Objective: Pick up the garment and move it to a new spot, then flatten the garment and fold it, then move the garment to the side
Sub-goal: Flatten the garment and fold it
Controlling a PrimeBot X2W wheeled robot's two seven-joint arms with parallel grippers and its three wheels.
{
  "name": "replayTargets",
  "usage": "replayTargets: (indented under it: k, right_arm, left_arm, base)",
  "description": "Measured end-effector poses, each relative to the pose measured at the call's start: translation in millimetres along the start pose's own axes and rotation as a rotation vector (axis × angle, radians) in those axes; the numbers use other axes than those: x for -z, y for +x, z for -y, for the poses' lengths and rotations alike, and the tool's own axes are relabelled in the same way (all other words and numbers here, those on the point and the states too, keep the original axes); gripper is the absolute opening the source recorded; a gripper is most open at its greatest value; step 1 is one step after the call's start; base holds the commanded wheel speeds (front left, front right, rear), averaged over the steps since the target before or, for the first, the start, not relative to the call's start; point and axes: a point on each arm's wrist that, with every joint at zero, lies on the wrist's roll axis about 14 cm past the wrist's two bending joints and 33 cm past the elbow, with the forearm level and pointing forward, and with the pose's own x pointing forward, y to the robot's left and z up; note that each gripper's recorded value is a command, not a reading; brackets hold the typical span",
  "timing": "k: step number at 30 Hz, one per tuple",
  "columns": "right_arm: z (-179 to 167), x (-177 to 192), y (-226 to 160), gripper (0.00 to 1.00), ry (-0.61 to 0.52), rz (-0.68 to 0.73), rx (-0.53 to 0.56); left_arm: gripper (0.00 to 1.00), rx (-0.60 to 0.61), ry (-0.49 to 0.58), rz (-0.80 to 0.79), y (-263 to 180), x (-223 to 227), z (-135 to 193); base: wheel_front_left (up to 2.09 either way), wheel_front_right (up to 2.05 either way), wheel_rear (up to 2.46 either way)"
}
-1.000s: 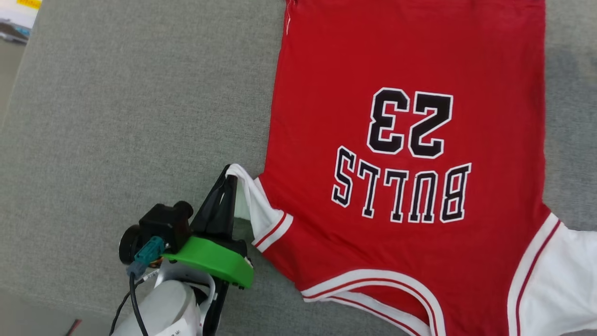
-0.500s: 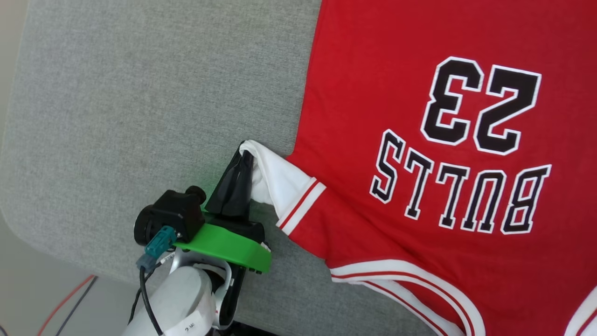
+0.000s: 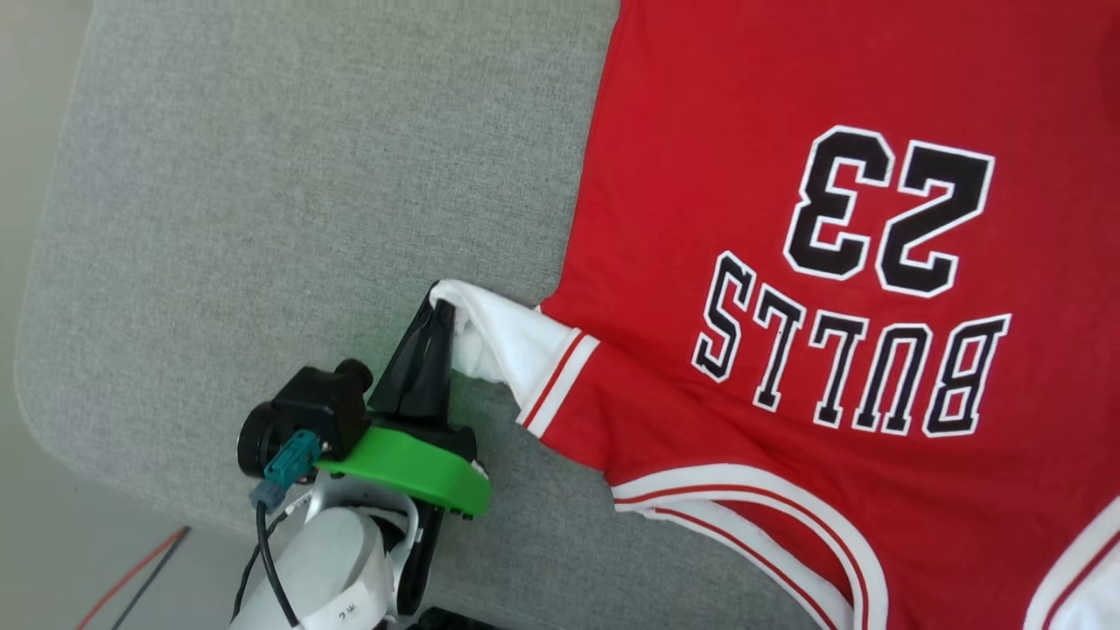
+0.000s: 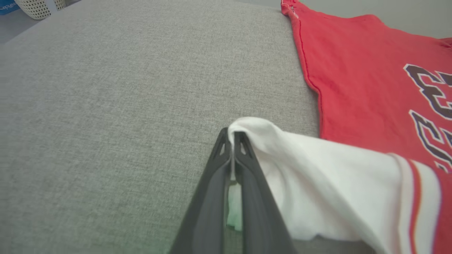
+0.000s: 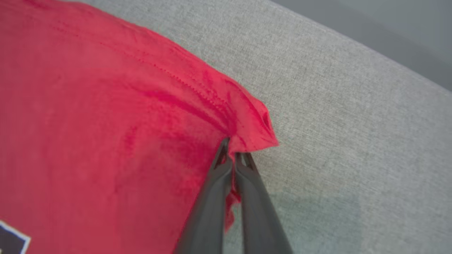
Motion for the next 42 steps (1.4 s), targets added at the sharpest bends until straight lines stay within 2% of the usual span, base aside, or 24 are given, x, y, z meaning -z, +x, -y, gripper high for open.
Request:
replayTargets:
  k: [7,14,18,26,34,36,40,41,42]
  right_arm:
    - [3,-11,-50,0.0,-0.048,0.114,0.012]
    - [11,11,-113,0.0,-0.1,0.184,0.024]
    - [18,55,-140,0.0,-0.092,0.16,0.031]
    - [33,172,-183,0.0,0.038,0.021,0.064]
    - [-3,290,-203,0.0,0.23,-0.141,0.019]
    - [-14,313,-203,0.0,0.273,-0.178,0.008]
    - [-17,324,-198,0.0,0.319,-0.183,0.024]
    - [-16,323,-197,0.18,0.329,-0.169,0.033]
    - [-15,321,-197,0.88,0.337,-0.156,0.037]
  left_arm:
    - [0.0,-0.01,0.0,0.02,-20,-9,-4]
    - [0.0,-0.011,0.009,0.048,-40,-19,-9]
    - [0.0,-0.014,0.003,0.054,-48,-22,-11]
    - [0.0,0.013,0.007,0.076,-54,-29,-5]
    - [0.0,0.063,0.01,0.103,-53,-38,9]
    - [0.0,0.069,0.01,0.101,-53,-38,11]
    - [0.0,0.068,0.011,0.088,-52,-34,11]
    - [0.0,0.068,0.011,0.085,-52,-33,11]
    - [0.0,0.068,0.012,0.083,-52,-32,11]
  base:
    - [0.0,0.0,0.0]
    - [0.0,0.0,0.0]
    - [0.0,0.0,0.0]
    - [0.0,0.0,0.0]
    - [0.0,0.0,0.0]
    - [0.0,0.0,0.0]
    - [0.0,0.0,0.0]
    - [0.0,0.0,0.0]
    - [0.0,0.0,0.0]
